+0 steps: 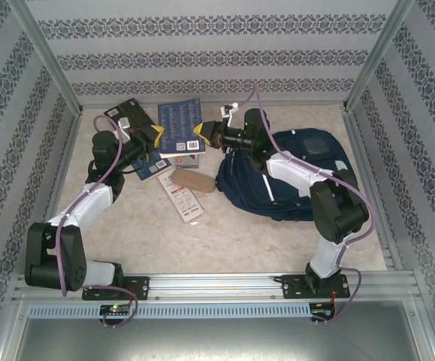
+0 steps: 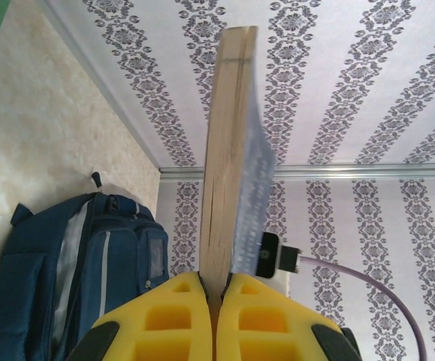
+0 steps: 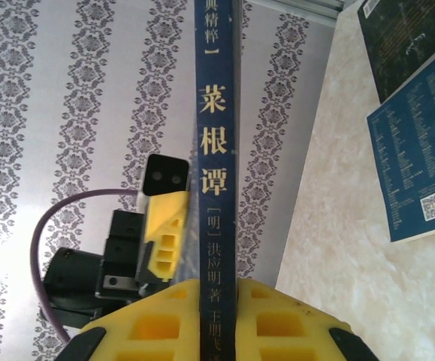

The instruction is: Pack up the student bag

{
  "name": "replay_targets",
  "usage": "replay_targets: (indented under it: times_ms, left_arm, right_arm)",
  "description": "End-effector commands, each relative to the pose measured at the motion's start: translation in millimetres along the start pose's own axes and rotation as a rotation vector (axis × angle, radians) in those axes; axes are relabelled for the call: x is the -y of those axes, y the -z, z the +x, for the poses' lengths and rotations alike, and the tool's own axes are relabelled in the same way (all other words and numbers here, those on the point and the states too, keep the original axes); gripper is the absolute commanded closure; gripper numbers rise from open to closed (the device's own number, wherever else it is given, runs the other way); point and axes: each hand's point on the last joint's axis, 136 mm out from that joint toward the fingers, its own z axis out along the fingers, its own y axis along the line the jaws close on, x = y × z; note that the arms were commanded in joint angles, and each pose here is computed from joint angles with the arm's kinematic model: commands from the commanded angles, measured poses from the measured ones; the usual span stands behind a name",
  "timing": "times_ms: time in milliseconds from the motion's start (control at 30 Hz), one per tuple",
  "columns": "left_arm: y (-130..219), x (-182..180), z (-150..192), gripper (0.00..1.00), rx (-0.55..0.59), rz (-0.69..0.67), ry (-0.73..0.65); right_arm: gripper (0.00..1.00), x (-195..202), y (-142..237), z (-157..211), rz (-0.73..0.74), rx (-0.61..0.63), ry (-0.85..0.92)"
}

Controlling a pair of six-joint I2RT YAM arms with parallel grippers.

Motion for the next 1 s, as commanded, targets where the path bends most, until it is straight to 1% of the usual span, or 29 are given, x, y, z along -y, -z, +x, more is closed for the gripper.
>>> replay_targets:
  times_ms: [0,67,100,200,267,300,333,367,400,467,567,667,733,833,967]
  left_arm:
    - [-2.9,34.0,14.8,1.00,-0.080,0.078,-0.084]
    - [-3.2,36.0,15.1,1.00,-0.084,0.080,-0.093]
    - [-3.0,37.2,15.2,1.00,-0.086,0.081,-0.096]
    - [-2.5,37.3,15.5,1.00,-0.086,0.065,-0.115]
    - [-1.3,35.0,16.3,1.00,-0.087,0.041,-0.133]
    - [-0.2,34.1,16.6,1.00,-0.086,0.033,-0.140]
    - [1.0,33.3,16.6,1.00,-0.083,0.026,-0.147]
    - [1.8,31.5,17.8,1.00,-0.085,0.017,-0.152]
    - [2.7,30.9,17.4,1.00,-0.082,0.012,-0.156]
    - [3.6,28.8,18.5,1.00,-0.082,0.005,-0.157]
    - [3.9,25.4,19.8,1.00,-0.088,-0.003,-0.158]
    - [4.7,22.6,20.3,1.00,-0.087,-0.012,-0.161]
    - [4.8,20.3,20.3,1.00,-0.087,-0.020,-0.162]
    - [4.5,13.5,20.0,1.00,-0.085,-0.037,-0.154]
    - [3.3,12.0,20.1,1.00,-0.089,-0.037,-0.147]
  right_arm:
    - [0.82,9.0,-4.7,7.3,-0.003,-0.031,0.031]
    - [0.75,10.7,-5.2,6.2,-0.001,-0.029,0.029]
    - [0.70,12.5,-5.9,5.6,0.003,-0.030,0.026]
    - [0.68,18.3,-3.9,2.8,0.025,-0.025,0.027]
    - [0.67,28.6,4.7,-2.5,0.076,-0.002,0.036]
    - [0.65,36.4,11.9,-6.4,0.118,0.015,0.040]
    - [0.62,46.6,21.6,-10.5,0.177,0.034,0.054]
    - [0.56,58.2,33.0,-14.1,0.251,0.052,0.076]
    - [0.56,65.8,43.7,-16.8,0.312,0.067,0.101]
    - [0.56,86.7,70.3,-20.6,0.477,0.080,0.163]
    - [0.55,111.9,109.5,-23.1,0.708,0.067,0.251]
    - [0.56,129.1,143.2,-23.1,0.917,0.036,0.348]
    - [0.57,139.6,158.8,-20.1,1.036,-0.008,0.398]
    - [0.59,158.4,169.6,-9.8,1.152,-0.098,0.432]
    - [0.60,177.7,165.7,6.1,1.222,-0.192,0.480]
